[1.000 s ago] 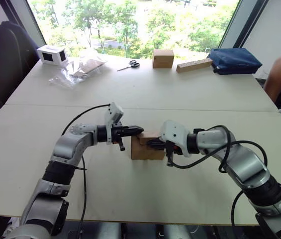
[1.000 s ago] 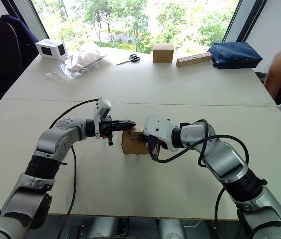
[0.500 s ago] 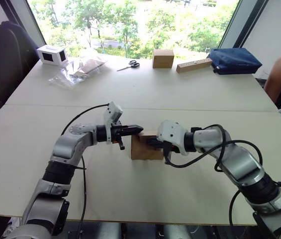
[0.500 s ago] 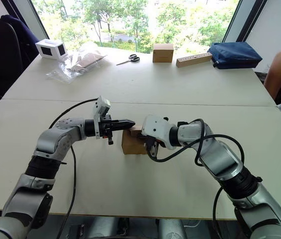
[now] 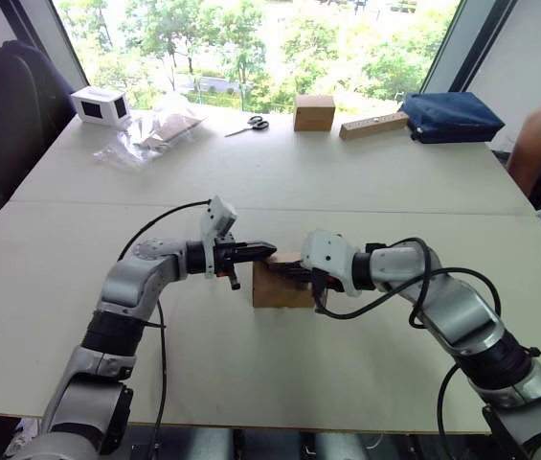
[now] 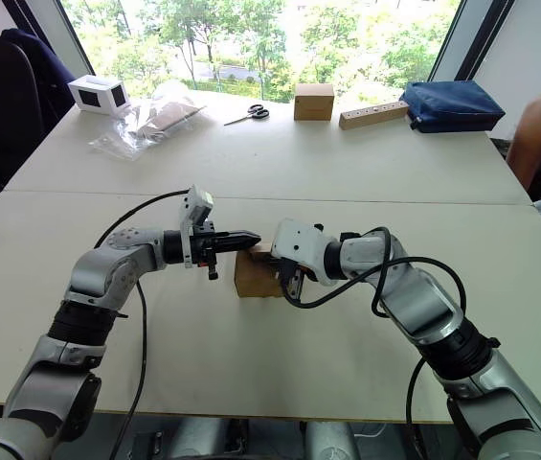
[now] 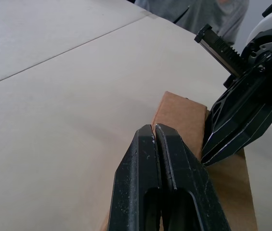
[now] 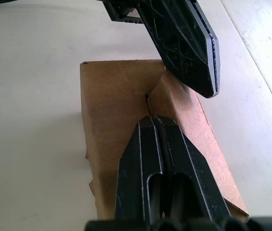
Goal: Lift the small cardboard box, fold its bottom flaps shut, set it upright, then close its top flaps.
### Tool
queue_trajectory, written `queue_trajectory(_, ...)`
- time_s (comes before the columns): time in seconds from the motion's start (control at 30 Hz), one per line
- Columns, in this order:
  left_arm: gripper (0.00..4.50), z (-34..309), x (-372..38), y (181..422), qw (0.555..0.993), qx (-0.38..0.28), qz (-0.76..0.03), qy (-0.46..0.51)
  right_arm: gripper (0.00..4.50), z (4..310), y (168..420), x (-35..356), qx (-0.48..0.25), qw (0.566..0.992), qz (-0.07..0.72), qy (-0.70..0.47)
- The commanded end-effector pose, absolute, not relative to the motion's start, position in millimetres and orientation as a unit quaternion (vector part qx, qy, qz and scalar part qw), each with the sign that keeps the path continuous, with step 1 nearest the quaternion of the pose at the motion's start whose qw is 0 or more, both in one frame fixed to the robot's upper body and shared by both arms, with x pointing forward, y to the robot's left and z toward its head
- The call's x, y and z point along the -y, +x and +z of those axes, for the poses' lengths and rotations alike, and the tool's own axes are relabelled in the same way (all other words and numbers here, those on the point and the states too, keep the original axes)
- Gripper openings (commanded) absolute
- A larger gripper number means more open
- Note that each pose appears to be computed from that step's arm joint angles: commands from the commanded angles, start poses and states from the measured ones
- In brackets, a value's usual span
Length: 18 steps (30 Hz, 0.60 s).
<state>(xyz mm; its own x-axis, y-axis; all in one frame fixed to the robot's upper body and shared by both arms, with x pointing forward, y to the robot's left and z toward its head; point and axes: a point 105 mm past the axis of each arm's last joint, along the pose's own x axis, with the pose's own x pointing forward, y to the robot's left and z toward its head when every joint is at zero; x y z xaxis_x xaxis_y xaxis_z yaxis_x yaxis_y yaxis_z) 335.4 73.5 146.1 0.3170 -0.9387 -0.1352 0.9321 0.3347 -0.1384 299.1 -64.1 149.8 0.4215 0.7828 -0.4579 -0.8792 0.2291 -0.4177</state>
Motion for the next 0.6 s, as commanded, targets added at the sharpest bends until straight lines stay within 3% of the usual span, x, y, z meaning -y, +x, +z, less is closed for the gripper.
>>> queue_trajectory(0.03, 0.07, 158, -71, 331, 0.802, -0.075, -0.593, 0.006, 0.00, 163, 299, 64, -0.057, 0.784, 0.530, -0.318)
queue_trajectory(0.3, 0.07, 140, -75, 330, 0.794, -0.094, -0.596, 0.077, 0.00, 182, 283, 66, -0.055, 0.781, 0.560, -0.271)
queue_trajectory(0.6, 0.07, 143, -75, 336, 0.798, -0.070, -0.586, 0.125, 0.00, 188, 296, 82, -0.052, 0.813, 0.521, -0.254)
